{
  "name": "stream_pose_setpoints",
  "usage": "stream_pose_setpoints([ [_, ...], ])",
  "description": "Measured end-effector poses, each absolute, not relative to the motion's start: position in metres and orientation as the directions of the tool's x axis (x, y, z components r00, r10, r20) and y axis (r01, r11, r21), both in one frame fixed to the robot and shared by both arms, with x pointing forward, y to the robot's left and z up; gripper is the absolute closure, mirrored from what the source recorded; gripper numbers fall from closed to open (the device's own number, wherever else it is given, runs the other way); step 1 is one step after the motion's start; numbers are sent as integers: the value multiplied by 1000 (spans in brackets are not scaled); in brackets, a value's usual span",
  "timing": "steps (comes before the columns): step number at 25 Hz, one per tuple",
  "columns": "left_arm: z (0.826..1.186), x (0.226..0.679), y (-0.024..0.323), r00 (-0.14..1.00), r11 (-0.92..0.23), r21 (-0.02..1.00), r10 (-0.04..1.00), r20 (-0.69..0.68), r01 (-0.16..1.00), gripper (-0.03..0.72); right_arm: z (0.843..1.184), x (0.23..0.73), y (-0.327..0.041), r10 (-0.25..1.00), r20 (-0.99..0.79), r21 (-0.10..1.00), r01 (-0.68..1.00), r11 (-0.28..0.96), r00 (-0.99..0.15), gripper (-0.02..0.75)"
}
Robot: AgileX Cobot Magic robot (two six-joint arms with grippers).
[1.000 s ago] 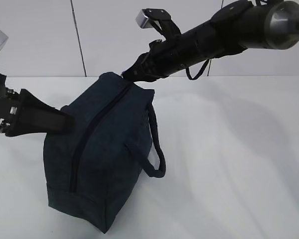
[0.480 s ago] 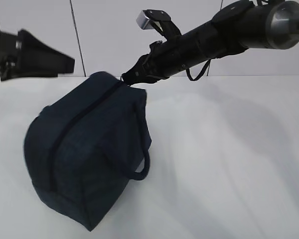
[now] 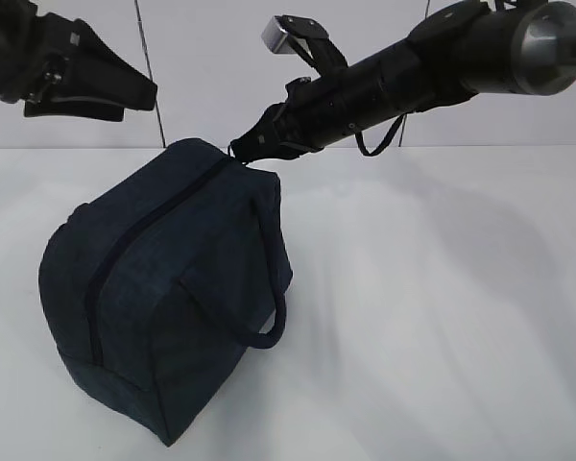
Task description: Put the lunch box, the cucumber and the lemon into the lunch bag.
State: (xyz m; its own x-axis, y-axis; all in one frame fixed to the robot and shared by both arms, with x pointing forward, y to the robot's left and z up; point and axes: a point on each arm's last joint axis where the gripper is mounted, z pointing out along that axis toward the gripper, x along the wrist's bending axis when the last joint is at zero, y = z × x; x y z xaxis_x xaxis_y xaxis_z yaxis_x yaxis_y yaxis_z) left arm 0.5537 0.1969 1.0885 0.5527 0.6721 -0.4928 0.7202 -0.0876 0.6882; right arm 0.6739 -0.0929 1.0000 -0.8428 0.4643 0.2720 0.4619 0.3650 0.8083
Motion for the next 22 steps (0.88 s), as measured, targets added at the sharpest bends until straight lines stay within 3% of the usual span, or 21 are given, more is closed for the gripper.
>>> stream_pose_setpoints([
  [13, 1067, 610, 182, 521, -186, 556, 663, -537, 810, 235, 1000, 674, -93, 462, 277, 809, 464, 360, -842, 730],
  [22, 1044, 623, 172, 519, -236, 504, 654, -550, 831, 235, 1001, 674, -93, 462, 280, 810, 465, 358, -842, 730],
])
